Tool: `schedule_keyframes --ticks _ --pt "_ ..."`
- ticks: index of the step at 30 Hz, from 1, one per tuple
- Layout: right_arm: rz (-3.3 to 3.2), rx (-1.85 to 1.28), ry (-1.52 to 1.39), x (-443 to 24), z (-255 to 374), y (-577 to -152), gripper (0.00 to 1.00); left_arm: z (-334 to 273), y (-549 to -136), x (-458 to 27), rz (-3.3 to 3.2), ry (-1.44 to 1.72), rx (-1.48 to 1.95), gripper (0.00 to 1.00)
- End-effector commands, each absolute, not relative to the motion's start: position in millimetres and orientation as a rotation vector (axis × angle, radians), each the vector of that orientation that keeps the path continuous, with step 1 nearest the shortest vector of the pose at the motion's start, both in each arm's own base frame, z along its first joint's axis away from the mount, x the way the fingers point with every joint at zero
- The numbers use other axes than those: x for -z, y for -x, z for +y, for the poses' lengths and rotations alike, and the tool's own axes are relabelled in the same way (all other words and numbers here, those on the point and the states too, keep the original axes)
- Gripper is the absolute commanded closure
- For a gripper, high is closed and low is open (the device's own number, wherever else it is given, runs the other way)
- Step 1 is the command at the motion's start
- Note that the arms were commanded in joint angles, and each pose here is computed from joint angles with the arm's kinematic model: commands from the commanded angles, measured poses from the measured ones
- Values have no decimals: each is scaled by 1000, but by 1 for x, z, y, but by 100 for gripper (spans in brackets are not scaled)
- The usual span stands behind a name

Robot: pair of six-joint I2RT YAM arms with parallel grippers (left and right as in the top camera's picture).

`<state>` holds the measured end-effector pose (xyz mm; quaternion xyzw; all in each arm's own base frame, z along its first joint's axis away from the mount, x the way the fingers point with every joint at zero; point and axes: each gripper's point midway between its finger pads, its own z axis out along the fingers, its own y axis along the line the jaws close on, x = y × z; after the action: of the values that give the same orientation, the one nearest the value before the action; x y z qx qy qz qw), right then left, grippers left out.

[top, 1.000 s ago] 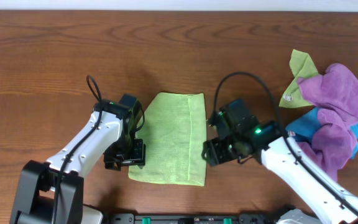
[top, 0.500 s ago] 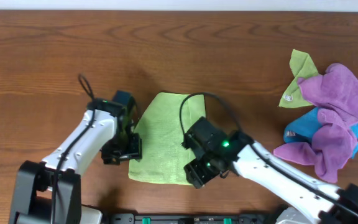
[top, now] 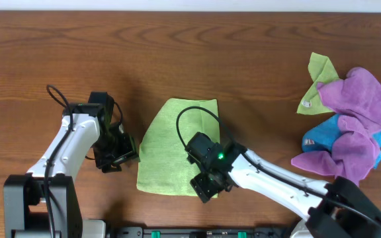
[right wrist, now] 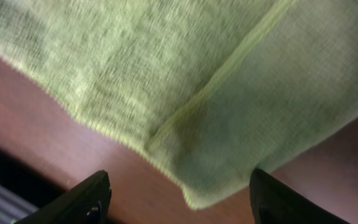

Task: Fold the cloth
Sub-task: 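Drag the green cloth's right edge toward the center with the right gripper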

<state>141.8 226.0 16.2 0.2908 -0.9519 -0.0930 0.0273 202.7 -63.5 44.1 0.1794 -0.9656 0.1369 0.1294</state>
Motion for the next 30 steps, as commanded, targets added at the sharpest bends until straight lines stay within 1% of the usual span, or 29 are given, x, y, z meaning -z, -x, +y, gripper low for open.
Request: schedule_keyframes --ticks 1,4,9,12,16,17,18,20,23,27,30 --pt "-2973 266 -903 -14 233 -150 30 -70 -210 -51 -2811 -528 -470 40" --pt "-2972 265 -902 -8 235 -152 34 -72 -211 -52 -2811 -528 -491 39" --pt "-2964 254 -899 -3 235 -151 36 -73 -212 -52 -2813 -528 -501 39" --pt "-2967 259 -901 -3 236 -152 43 -73 -212 -52 -2814 -528 -502 39" --pt "-2975 247 -902 -3 235 -154 61 -73 -213 -52 -2816 -528 -503 39" --pt "-2982 235 -902 -3 234 -155 68 -73 -213 -52 -2816 -528 -503 39" --pt "-2990 224 -902 -3 233 -157 79 -73 -213 -52 -2816 -528 -505 39" --pt "-3016 190 -869 -5 230 -160 93 -74 -214 -52 -2818 -528 -511 39" --pt "-3043 167 -837 -13 228 -164 98 -76 -215 -52 -2816 -528 -526 39" --pt "-3119 102 -754 -29 222 -174 99 -86 -220 -56 -2806 -526 -621 39" --pt "-3171 59 -638 -40 212 -175 99 -88 -223 -57 -2810 -528 -646 39"
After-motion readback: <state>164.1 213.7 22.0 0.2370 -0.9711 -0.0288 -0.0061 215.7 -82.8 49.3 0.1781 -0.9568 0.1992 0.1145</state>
